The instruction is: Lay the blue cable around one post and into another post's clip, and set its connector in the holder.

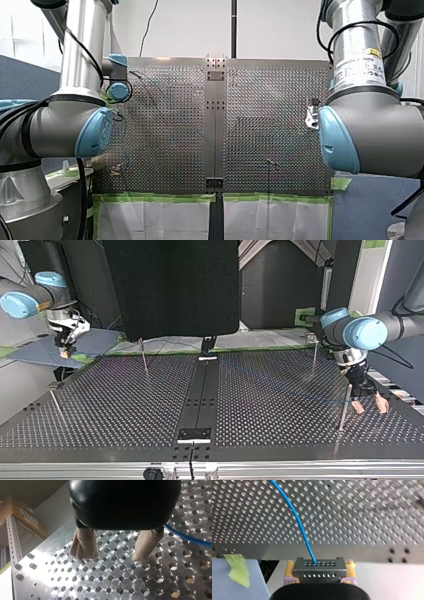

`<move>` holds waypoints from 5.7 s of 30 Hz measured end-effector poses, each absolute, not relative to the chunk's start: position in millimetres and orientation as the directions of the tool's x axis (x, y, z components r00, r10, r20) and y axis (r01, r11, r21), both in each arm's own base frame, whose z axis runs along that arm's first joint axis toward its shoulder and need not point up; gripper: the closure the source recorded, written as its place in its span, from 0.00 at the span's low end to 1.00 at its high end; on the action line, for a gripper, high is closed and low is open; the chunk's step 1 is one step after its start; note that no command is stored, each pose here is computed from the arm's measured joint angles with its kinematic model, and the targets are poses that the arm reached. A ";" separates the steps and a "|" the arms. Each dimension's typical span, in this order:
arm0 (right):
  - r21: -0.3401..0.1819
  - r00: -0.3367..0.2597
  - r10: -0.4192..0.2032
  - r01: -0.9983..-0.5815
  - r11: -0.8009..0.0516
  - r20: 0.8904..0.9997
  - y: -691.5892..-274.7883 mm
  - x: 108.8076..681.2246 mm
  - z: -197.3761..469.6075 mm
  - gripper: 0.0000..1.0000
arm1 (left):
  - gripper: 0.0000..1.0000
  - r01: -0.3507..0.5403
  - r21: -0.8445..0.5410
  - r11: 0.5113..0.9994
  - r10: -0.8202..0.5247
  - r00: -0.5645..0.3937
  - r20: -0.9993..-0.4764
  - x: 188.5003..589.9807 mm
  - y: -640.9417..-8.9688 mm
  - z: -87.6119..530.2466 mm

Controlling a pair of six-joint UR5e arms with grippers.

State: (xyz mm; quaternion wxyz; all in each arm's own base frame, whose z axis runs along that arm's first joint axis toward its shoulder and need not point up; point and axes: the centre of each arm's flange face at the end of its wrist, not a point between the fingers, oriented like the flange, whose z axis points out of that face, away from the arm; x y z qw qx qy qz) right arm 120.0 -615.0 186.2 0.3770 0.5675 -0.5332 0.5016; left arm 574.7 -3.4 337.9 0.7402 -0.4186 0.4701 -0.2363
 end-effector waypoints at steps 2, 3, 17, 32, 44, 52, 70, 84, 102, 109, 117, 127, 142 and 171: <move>-0.116 -0.084 -0.211 -0.982 -0.146 0.974 -611.9 110.4 191.6 1.00 | 0.00 -0.045 -0.842 0.537 -0.743 0.447 -0.498 574.7 -2.4 337.8; -0.119 -0.088 -0.203 -0.982 -0.146 0.975 -611.0 106.5 194.3 1.00 | 0.00 -0.045 -0.842 0.537 -0.743 0.448 -0.498 574.7 -2.0 337.6; -0.066 -0.061 -0.026 -0.970 -0.236 0.998 -618.1 88.0 287.4 1.00 | 0.00 -0.048 -0.842 0.537 -0.739 0.455 -0.497 574.9 2.9 337.8; -0.058 -0.064 0.006 -0.935 -0.350 0.998 -622.0 93.2 294.6 1.00 | 0.00 -0.052 -0.842 0.536 -0.735 0.462 -0.496 574.9 8.1 337.8; -0.058 -0.062 -0.004 -0.919 -0.389 0.998 -638.2 94.5 252.8 1.00 | 0.00 -0.054 -0.842 0.536 -0.734 0.464 -0.496 574.9 9.8 337.8; -0.050 -0.066 0.021 -0.901 -0.430 0.998 -646.8 99.3 261.9 1.00 | 0.00 -0.055 -0.842 0.536 -0.733 0.466 -0.496 574.8 11.0 338.0; -0.070 -0.080 0.007 -0.907 -0.416 0.997 -660.9 103.9 264.2 1.00 | 0.00 -0.057 -0.842 0.537 -0.731 0.468 -0.497 574.7 12.2 338.0; -0.101 -0.099 -0.023 -0.914 -0.393 0.995 -668.2 117.4 284.5 1.00 | 0.00 -0.059 -0.842 0.536 -0.730 0.469 -0.497 574.7 13.2 337.8; -0.148 -0.146 -0.038 -0.900 -0.410 0.989 -669.4 120.1 285.7 1.00 | 0.00 -0.062 -0.841 0.537 -0.726 0.475 -0.498 574.6 16.0 337.8; -0.118 -0.129 -0.001 -0.900 -0.419 0.992 -672.7 120.6 289.5 1.00 | 0.00 -0.064 -0.840 0.538 -0.723 0.476 -0.500 574.6 17.0 337.8; -0.074 -0.090 0.020 -0.906 -0.416 0.996 -674.3 117.2 291.1 1.00 | 0.00 -0.066 -0.839 0.540 -0.722 0.476 -0.502 574.5 17.1 337.8; -0.042 -0.058 0.024 -0.906 -0.422 0.998 -673.2 122.5 288.2 1.00 | 0.00 -0.066 -0.839 0.540 -0.722 0.476 -0.502 574.5 17.1 337.8; -0.023 -0.033 0.017 -0.907 -0.420 0.999 -673.5 123.5 279.7 1.00 | 0.00 -0.067 -0.839 0.540 -0.722 0.475 -0.502 574.4 17.1 337.5; -0.043 -0.063 0.036 -0.909 -0.415 0.997 -678.1 129.2 277.6 1.00 | 0.00 -0.069 -0.837 0.543 -0.720 0.475 -0.506 574.3 17.1 337.3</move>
